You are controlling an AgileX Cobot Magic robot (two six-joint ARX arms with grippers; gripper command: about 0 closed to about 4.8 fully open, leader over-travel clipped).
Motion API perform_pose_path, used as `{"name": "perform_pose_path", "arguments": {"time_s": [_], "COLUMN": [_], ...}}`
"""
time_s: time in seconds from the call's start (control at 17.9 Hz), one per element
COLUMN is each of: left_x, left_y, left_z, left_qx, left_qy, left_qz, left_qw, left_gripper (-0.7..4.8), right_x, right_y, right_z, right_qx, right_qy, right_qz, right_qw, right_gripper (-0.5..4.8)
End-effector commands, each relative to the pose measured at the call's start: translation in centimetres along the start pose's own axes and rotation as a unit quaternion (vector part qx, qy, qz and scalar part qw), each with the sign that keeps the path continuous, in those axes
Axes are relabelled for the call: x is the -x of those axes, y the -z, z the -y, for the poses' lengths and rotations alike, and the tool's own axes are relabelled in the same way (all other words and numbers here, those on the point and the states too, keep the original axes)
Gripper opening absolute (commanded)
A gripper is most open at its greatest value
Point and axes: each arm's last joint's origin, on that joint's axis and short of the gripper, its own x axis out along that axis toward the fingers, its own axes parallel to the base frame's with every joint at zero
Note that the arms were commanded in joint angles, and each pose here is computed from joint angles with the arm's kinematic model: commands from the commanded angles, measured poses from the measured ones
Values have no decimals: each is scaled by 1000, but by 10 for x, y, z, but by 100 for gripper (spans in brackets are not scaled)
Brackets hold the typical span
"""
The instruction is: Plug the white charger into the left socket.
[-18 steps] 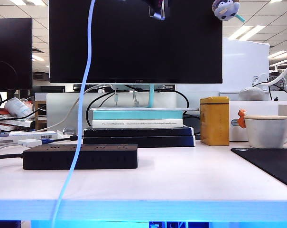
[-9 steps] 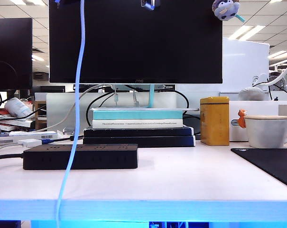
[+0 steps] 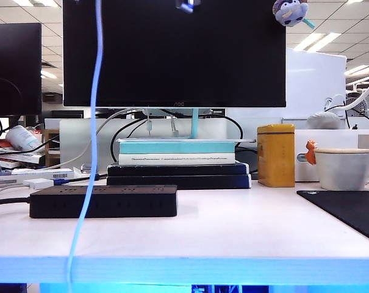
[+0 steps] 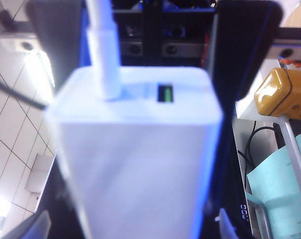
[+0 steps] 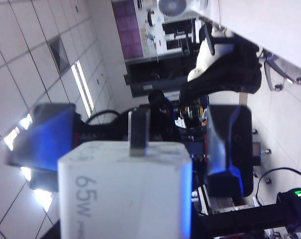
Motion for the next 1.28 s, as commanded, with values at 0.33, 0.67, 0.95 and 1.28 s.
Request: {"name": "perform_pose_path", "arguments": {"time_s": [0.33,0.67,0.95,1.28], "left_x": [0,-2,-3,-4], "left_y": [-1,-4,-3,-2], "left_z": [-3,-1,2,4], "left_qx": [-7,-1,8,16], "left_qy": [-8,-1,10,15], "left_qz": [15,27,26,27], "left_qw": [1000,1000,1000,999], "left_gripper": [479,479,347,170], "right_x": [-2,-3,-3,-3], "right_y": [2,-1,-1,-1], "right_z": [-4,0,0,0], "right_qx": [11,8,8,10], "right_qy": [-6,-5,-5,-5], "right_qz": [3,6,4,0], "right_qw": [1000,1000,1000,1000], "right_gripper": [-1,-1,-1,-1]}}
